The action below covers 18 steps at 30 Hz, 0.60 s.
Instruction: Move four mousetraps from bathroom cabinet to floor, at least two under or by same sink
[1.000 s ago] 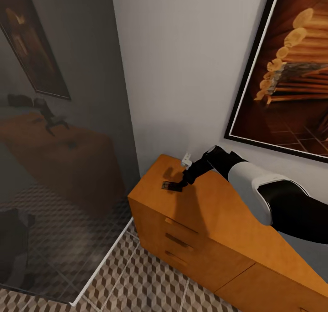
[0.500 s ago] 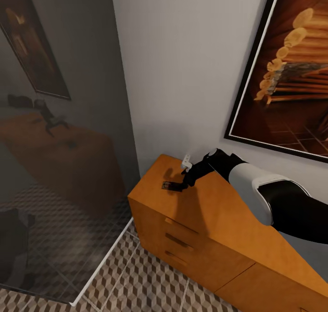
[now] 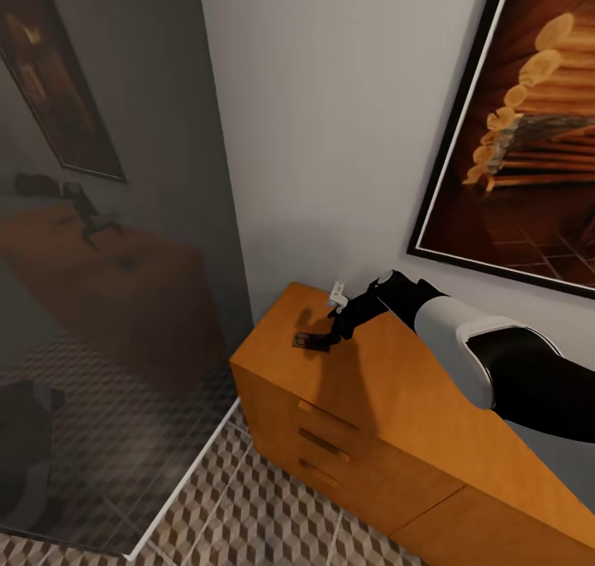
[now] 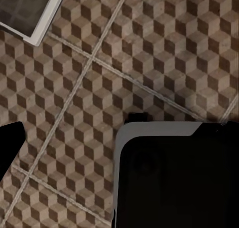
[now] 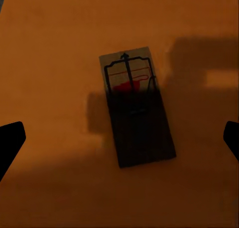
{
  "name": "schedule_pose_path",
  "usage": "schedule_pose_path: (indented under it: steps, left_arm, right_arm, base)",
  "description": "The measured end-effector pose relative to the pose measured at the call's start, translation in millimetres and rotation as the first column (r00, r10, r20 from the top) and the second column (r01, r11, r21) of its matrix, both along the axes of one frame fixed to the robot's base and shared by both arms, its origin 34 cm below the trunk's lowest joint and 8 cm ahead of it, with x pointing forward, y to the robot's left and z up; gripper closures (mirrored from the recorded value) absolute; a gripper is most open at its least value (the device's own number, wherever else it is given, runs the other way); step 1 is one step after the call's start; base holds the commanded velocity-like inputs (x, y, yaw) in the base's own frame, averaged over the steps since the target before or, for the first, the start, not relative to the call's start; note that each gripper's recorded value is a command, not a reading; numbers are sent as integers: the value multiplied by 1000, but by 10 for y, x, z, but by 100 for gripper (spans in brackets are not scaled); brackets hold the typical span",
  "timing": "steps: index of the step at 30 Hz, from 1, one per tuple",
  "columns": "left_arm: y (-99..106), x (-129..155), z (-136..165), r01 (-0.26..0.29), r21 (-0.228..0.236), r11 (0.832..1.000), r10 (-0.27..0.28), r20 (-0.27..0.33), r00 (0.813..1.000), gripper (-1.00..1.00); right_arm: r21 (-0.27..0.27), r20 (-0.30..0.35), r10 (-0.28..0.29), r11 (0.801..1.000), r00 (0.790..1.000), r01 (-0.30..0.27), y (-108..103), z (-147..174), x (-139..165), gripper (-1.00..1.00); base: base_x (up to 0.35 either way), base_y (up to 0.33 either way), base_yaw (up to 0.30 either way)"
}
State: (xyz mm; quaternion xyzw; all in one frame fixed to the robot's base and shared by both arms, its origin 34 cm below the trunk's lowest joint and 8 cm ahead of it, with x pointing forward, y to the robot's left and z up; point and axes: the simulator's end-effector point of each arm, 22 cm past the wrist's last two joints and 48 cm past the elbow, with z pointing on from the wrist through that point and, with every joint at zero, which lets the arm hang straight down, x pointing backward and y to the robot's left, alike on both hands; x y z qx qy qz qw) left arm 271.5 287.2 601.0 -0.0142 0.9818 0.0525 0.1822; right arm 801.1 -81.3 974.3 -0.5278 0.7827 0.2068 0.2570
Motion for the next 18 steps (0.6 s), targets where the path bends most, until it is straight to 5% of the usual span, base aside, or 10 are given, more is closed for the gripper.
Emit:
schedule_pose_path:
  steps: [18]
  left_arm:
    - [-1,-3,-1,0,0,1000,0,-1,1000,-100]
  right_arm:
    - [-1,-28,-2,1000,1000,1,1,-156,-107,-100]
  base:
    - [28,-11,0]
